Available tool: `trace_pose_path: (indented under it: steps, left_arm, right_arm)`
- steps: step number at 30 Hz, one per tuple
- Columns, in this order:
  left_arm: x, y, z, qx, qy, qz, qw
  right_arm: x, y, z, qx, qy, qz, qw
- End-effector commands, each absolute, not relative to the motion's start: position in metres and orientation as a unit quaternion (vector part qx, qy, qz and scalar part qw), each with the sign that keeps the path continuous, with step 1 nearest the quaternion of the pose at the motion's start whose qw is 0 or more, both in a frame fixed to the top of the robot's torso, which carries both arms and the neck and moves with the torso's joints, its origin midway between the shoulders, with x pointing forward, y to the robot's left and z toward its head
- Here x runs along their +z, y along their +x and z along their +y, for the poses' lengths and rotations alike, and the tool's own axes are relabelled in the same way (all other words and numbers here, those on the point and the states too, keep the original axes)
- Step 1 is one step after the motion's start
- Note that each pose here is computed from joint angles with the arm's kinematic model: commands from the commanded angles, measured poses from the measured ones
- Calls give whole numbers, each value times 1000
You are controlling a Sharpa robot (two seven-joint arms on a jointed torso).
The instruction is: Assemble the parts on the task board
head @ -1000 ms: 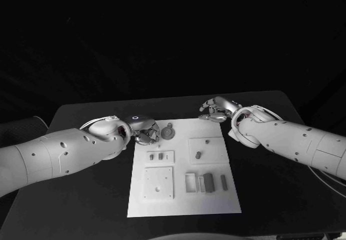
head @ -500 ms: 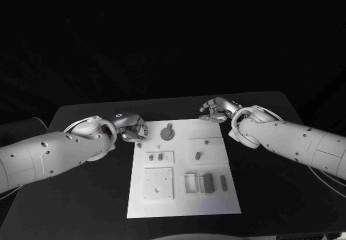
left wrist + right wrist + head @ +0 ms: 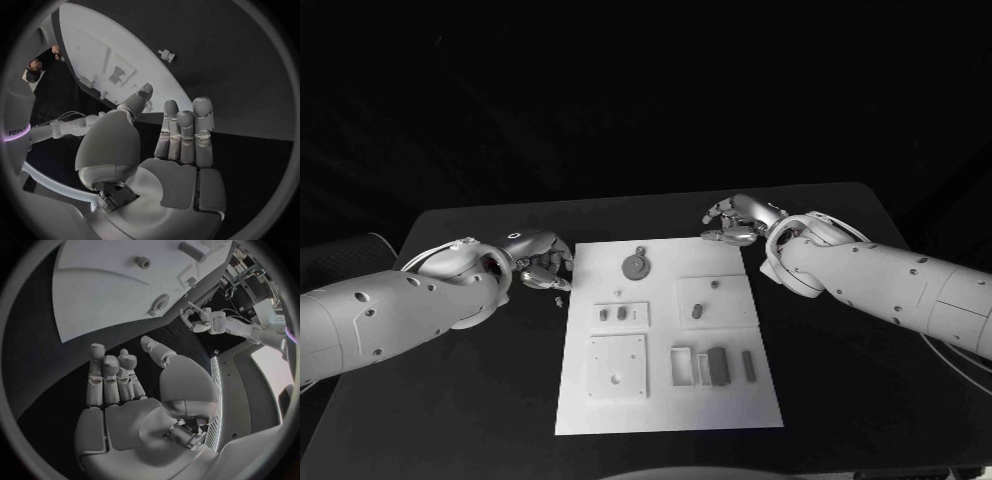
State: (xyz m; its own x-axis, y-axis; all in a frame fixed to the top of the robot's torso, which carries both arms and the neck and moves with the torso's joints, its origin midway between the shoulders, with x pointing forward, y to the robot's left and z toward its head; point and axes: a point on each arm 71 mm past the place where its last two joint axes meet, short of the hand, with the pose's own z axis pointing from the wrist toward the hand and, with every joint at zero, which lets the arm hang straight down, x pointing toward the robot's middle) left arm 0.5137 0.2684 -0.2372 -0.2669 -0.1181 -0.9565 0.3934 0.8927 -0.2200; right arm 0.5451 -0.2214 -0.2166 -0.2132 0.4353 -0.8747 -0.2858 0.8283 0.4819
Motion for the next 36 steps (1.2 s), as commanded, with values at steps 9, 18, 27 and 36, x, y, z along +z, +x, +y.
trace_pose_path:
  steps: [9, 18, 27, 36]
  left_arm:
    - [-246, 501, 284, -162, 107, 787, 585]
    - [-253, 489, 300, -140, 111, 806, 564]
    - [-257, 480, 311, -134, 106, 808, 563]
    - [-262, 476, 312, -159, 96, 788, 587]
  right_arm:
    - [-218, 544, -223, 291, 50, 724, 623]
    - [-218, 543, -224, 290, 50, 724, 623]
    - [-219, 543, -225, 289, 51, 725, 623]
    - [-219, 543, -224, 290, 51, 725, 623]
